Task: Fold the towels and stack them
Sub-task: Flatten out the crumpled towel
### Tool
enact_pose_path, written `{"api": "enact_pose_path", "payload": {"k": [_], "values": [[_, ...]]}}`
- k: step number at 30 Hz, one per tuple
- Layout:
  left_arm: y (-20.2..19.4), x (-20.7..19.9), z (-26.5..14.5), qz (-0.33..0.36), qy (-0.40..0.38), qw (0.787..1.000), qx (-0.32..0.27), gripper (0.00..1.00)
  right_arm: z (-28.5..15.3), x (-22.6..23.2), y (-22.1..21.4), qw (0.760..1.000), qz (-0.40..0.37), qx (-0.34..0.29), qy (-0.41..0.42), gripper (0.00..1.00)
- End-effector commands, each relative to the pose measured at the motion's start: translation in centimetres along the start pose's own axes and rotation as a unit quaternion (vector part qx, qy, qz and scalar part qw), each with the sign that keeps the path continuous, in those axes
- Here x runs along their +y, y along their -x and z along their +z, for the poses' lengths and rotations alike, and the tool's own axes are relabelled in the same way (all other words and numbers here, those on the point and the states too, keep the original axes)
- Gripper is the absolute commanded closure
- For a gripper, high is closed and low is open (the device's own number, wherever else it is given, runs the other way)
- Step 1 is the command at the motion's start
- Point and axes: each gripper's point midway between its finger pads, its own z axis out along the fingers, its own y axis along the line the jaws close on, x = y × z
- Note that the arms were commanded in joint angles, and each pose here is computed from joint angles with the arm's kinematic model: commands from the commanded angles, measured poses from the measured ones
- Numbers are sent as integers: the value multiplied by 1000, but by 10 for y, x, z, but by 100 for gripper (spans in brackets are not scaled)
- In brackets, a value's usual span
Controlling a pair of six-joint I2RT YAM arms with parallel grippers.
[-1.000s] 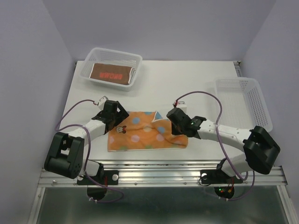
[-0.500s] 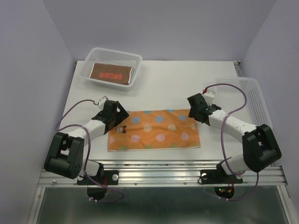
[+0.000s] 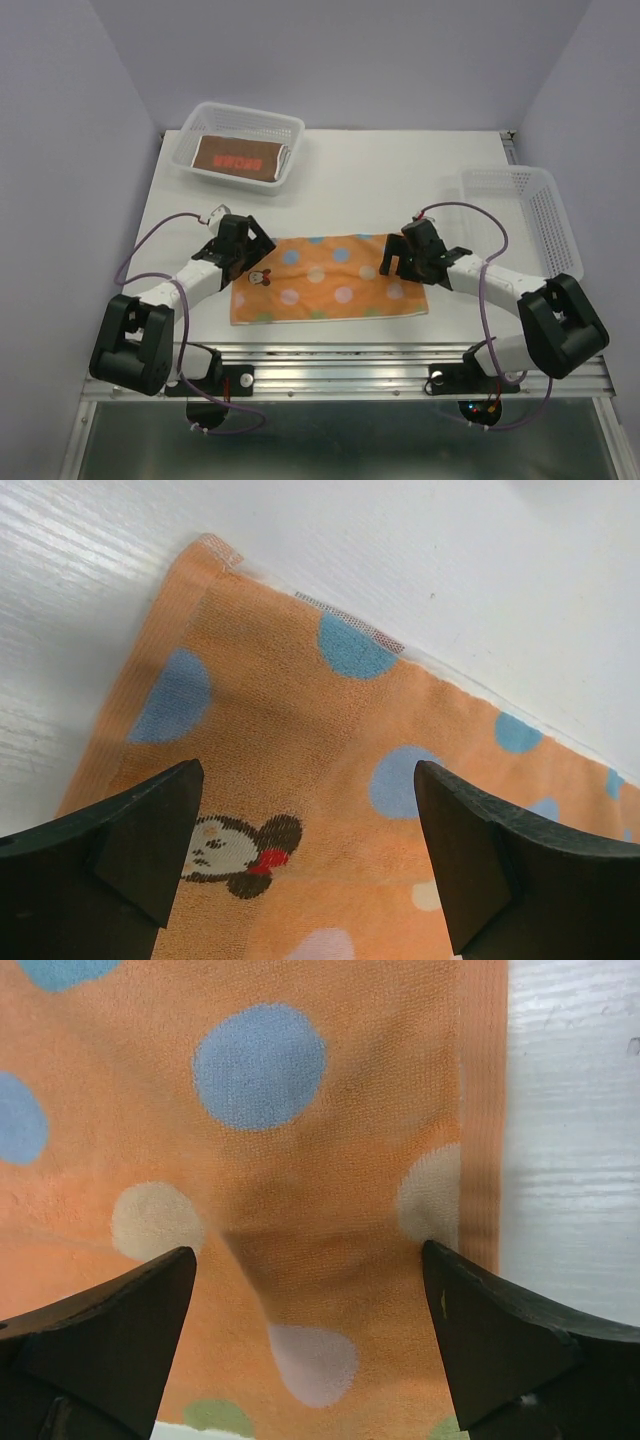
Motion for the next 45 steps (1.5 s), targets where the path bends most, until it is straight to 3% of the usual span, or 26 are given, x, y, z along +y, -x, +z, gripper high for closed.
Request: {"api": "enact_pose_path", "payload": {"k": [1, 7, 12, 15, 20, 30, 33, 36, 38, 41, 45], "values": [[-12, 1, 4, 11, 1, 1000, 20, 1, 20, 0, 5, 999, 24, -2, -27, 0], [-18, -7, 6, 14, -3, 1000, 23, 1, 45, -5, 34, 998, 12, -16, -64, 0], [-24, -13, 11, 15, -2, 999, 31, 1, 70, -1, 85, 998, 1, -34, -61, 0], [-32, -16, 12, 19, -1, 999, 48, 1, 84, 14, 130, 997, -39, -55, -22, 0], [-65, -36, -2, 20, -33, 996, 78, 1, 131, 32, 138, 994, -110, -9, 9, 0], [-142, -54, -41, 20, -76, 986, 146, 1, 190, 102, 162, 980, -131, 27, 145, 0], [-154, -65, -57, 35, -98, 983, 151, 1, 179, 117, 188, 977, -144, 2, 160, 0], [-144, -64, -64, 43, -79, 988, 124, 1, 158, 129, 194, 972, -163, -4, 170, 0], [-121, -64, -67, 38, -63, 994, 77, 1, 125, 141, 210, 966, -191, -40, 168, 0], [-94, -46, -74, 31, -11, 999, 23, 1, 83, 153, 205, 960, -220, -75, 159, 0], [-75, -13, -80, -9, 41, 999, -13, 1, 48, 145, 175, 966, -199, -106, 130, 0]]}}
